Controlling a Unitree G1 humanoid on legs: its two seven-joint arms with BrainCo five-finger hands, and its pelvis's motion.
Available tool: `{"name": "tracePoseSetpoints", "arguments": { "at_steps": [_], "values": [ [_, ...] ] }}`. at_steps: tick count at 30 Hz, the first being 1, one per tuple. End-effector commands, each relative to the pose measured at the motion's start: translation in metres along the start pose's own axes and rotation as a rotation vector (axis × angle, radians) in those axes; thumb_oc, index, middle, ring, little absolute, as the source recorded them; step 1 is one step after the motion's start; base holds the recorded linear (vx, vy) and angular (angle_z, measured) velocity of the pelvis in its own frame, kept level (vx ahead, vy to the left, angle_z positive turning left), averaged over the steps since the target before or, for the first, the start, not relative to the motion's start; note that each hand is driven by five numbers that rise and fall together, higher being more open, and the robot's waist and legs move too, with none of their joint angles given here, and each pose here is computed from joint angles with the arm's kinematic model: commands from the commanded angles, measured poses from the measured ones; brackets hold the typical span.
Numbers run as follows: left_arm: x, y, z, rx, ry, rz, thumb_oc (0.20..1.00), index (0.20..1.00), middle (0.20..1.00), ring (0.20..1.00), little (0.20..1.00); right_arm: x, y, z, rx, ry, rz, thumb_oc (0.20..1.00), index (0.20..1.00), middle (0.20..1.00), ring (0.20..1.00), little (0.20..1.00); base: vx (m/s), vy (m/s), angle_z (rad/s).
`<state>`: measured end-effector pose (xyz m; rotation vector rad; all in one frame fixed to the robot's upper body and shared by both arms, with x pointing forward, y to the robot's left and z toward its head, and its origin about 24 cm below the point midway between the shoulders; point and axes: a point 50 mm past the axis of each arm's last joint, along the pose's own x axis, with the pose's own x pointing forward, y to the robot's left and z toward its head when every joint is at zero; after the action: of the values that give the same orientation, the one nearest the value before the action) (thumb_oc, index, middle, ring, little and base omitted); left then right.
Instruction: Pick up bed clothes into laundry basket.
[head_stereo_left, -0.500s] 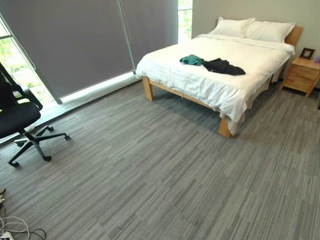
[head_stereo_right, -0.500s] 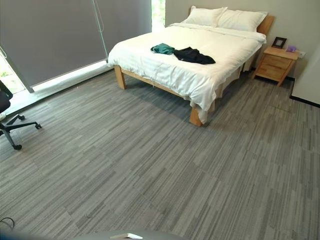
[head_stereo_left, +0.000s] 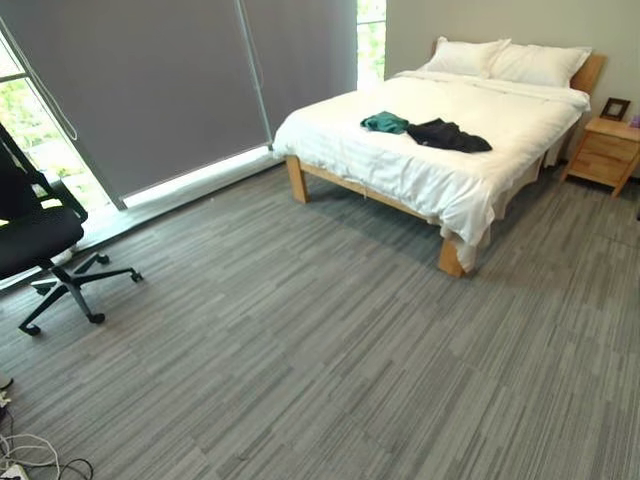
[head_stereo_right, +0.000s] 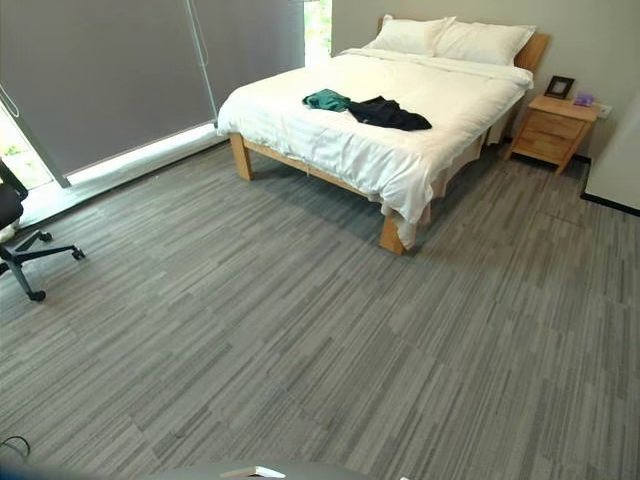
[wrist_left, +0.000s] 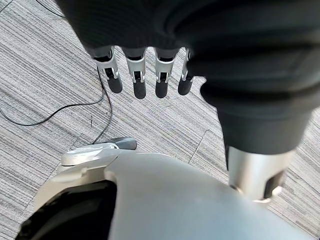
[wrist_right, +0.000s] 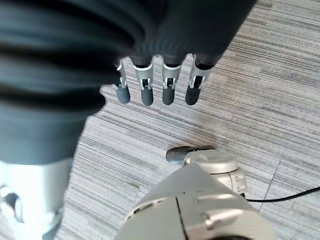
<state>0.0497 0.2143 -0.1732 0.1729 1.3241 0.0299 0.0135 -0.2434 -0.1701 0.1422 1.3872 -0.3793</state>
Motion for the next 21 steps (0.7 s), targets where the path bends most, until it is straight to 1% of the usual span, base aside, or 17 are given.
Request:
{"name": "tracePoseSetpoints", "arguments": {
  "at_steps": [1,2,3,4,8,13,17,19,21],
  "values": [
    [0.002,0.010,0.011,-0.016,0.009,0.030,1.000,1.000,1.000,1.000,1.000,0.002,0.005,0.023,0.006,-0.026,-0.004,1.000,1.000,1.000,1.000,1.000,0.04,0.021,0.00],
    [0.002,0.025,0.035,-0.026,-0.056,0.054,1.000,1.000,1.000,1.000,1.000,0.002,0.010,0.062,-0.187,-0.121,-0.001,1.000,1.000,1.000,1.000,1.000,0.00,0.000,0.00],
    [0.001,0.036,0.074,-0.005,-0.183,0.083,1.000,1.000,1.000,1.000,1.000,-0.003,0.022,0.105,-0.327,-0.262,0.016,1.000,1.000,1.000,1.000,1.000,-0.06,0.038,-0.05],
    [-0.053,0.060,0.176,0.108,-0.725,0.105,1.000,1.000,1.000,1.000,1.000,-0.061,0.043,0.203,-0.419,-0.782,0.096,1.000,1.000,1.000,1.000,1.000,-0.06,0.023,-0.09],
    [-0.070,0.062,0.182,0.056,-0.826,0.103,1.000,1.000,1.000,1.000,1.000,-0.078,0.047,0.210,-0.384,-0.875,0.145,1.000,1.000,1.000,1.000,1.000,0.00,0.009,-0.08],
    [-0.074,0.058,0.183,-0.016,-0.865,0.088,1.000,1.000,1.000,1.000,1.000,-0.091,0.056,0.212,-0.358,-0.947,0.197,1.000,1.000,1.000,1.000,1.000,0.00,0.003,0.00],
    [-0.087,0.055,0.190,-0.070,-0.950,0.083,1.000,1.000,1.000,1.000,1.000,-0.105,0.063,0.213,-0.263,-1.038,0.270,1.000,1.000,1.000,1.000,1.000,0.01,0.008,-0.10],
    [-0.093,0.056,0.193,-0.131,-0.993,0.088,1.000,1.000,1.000,1.000,1.000,-0.113,0.065,0.212,-0.234,-1.086,0.299,1.000,1.000,1.000,1.000,1.000,0.00,0.000,0.00],
    [-0.093,0.056,0.193,-0.141,-0.994,0.096,1.000,1.000,1.000,1.000,1.000,-0.115,0.068,0.211,-0.252,-1.094,0.308,1.000,1.000,1.000,1.000,1.000,0.00,0.000,0.02]
  ]
}}
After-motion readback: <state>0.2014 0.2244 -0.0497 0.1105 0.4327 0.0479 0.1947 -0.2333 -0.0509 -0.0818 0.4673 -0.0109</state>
